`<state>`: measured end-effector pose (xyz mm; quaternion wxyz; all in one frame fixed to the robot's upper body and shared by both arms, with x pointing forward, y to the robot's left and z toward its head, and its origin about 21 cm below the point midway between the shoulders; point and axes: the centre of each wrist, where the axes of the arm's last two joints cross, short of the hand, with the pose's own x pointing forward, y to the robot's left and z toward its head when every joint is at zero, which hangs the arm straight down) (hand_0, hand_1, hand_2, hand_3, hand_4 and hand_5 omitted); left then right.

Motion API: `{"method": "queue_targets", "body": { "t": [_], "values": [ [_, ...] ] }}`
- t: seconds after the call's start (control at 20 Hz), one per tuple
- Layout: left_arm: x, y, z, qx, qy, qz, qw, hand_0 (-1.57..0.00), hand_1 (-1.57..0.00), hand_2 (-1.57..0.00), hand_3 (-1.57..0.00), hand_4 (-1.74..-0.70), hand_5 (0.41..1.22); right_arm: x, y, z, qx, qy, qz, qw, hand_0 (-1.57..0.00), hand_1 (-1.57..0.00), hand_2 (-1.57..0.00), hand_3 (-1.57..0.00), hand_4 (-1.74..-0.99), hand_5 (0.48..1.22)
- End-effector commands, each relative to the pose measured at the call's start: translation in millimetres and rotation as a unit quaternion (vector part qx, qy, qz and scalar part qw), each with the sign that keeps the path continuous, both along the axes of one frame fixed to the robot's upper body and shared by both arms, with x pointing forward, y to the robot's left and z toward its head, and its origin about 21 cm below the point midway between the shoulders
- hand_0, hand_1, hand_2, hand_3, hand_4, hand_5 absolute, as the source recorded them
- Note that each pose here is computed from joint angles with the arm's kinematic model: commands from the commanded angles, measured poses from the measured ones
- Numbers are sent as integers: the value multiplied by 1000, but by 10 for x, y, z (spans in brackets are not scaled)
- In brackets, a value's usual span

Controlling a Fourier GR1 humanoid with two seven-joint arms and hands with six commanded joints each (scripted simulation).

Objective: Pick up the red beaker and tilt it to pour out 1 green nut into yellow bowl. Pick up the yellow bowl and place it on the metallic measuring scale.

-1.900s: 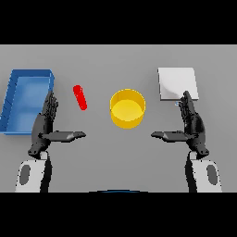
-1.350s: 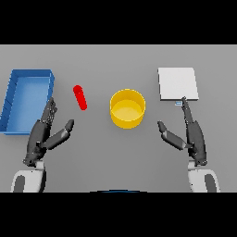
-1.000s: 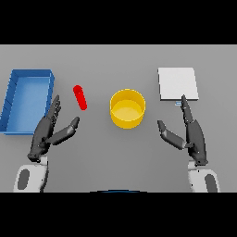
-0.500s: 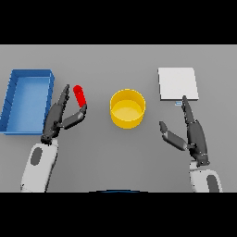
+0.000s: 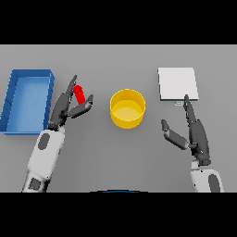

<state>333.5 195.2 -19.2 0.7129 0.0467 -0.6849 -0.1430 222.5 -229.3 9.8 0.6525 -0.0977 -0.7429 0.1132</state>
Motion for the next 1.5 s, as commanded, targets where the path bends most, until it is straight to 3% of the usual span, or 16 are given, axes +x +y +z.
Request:
{"method": "queue_targets", "body": {
  "t": [0.0, 0.1, 0.45, 0.5, 0.6, 0.7, 0.85, 0.9, 0.95, 1.05, 1.2, 1.45],
  "values": [
    [27, 9, -7, 3, 0, 2, 1000, 1, 1, 1, 1, -1290, 684, -15, -13, 1, 3, -5, 4, 1000, 1, 1, 1, 1, -1269, 643],
    [104, -31, 10, 4, 9, 3, 1000, 1, 1, 1, 1, -1289, 683, -24, 9, -24, 7, -1, 4, 1000, 1, 1, 1, 1, -1268, 641],
    [211, -102, -54, -29, -7, -4, 1000, 1, 1, 0, 1, -1348, 704, -37, 3, -4, 3, 5, -2, 1000, 1, 1, 1, 1, -1261, 641],
    [233, -97, -76, -37, -8, 3, 999, 1, -26, -67, -31, -1378, 724, -17, -1, -8, 4, 6, -3, 1000, 1, 1, 1, 1, -1259, 642],
    [277, -149, -72, -53, -8, 15, 998, -285, -328, -364, -292, -1449, 783, 10, 7, 14, 5, 4, -2, 1000, 1, 1, 1, 1, -1258, 644],
    [284, -132, -78, -43, -1, 29, 999, -662, -699, -733, -724, -1500, 941, 4, -11, -11, -1, 5, -4, 1000, 1, 1, 1, 1, -1255, 644],
    [314, -177, -70, -23, 0, 12, 1000, -1106, -1125, -1142, -974, -1603, 1078, 2, 22, -20, 6, -1, -6, 1000, 1, 1, 1, 1, -1252, 644],
    [312, -184, -65, -16, -3, 8, 1000, -1199, -1214, -1228, -1093, -1571, 1106, 5, 11, -12, 6, 1, -8, 1000, 1, 1, 1, 1, -1250, 643],
    [305, -205, -47, -15, 2, 6, 1000, -1273, -1285, -1296, -1189, -1544, 1129, -46, 1, -32, 7, -5, -2, 1000, 1, 1, 1, 1, -1254, 644],
    [276, -251, -65, -18, 10, 7, 1000, -1380, -1388, -1395, -1326, -1505, 1162, -19, -19, -45, 5, 8, -7, 1000, 1, 1, 1, 1, -1257, 645],
    [292, -266, -9, -39, -19, 21, 999, -1473, -1477, -1481, -1446, -1620, 1140, -38, -12, -18, 13, 0, -4, 1000, 1, 1, 1, 1, -1260, 643],
    [314, -246, 205, -53, -59, 38, 996, -1539, -1540, -1542, -1530, -1701, 1114, -46, -10, -22, -1, -7, -3, 1000, 1, 1, 1, 1, -1259, 649]
  ]
}}
